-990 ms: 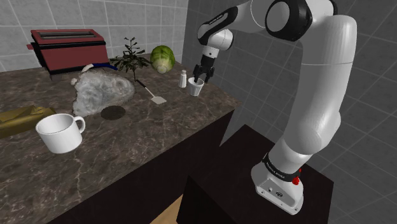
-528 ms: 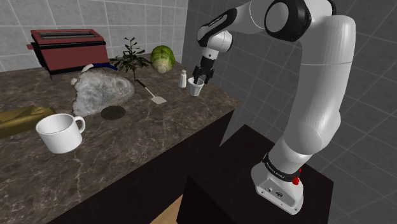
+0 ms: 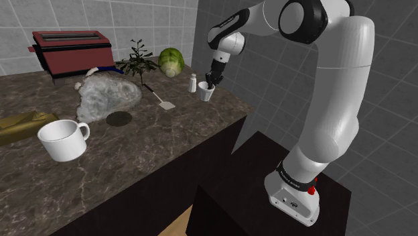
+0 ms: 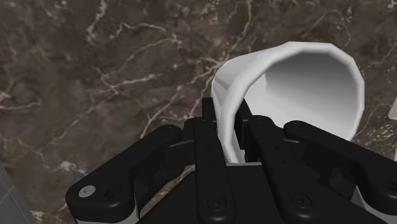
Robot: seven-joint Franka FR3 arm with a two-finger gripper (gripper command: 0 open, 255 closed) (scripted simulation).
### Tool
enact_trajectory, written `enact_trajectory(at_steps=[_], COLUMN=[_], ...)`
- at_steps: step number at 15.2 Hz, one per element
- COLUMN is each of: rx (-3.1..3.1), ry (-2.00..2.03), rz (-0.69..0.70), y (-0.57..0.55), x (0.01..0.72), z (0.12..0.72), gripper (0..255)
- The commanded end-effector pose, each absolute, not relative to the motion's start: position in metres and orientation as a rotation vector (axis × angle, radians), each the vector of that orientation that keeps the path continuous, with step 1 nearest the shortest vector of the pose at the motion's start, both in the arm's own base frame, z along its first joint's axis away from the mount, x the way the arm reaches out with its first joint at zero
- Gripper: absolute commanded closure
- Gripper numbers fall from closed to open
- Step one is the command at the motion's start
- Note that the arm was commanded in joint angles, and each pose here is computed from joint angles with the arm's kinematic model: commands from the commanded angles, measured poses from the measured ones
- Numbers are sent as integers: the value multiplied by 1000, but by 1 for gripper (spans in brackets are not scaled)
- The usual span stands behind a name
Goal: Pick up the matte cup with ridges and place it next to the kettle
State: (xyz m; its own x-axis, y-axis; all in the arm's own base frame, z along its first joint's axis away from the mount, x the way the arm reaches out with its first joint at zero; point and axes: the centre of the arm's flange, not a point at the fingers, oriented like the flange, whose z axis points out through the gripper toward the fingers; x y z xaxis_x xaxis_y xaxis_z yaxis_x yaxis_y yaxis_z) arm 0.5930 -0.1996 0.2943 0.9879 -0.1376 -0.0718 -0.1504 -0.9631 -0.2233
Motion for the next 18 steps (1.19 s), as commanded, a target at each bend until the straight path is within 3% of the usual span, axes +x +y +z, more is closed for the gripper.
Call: enact_trajectory(at_steps=[1,18], rx=[-2902,-2902], ry=[213,213], rz=[83,83], y=[-199,-199], x=[593,593], z=[294,373], gripper=[255,255])
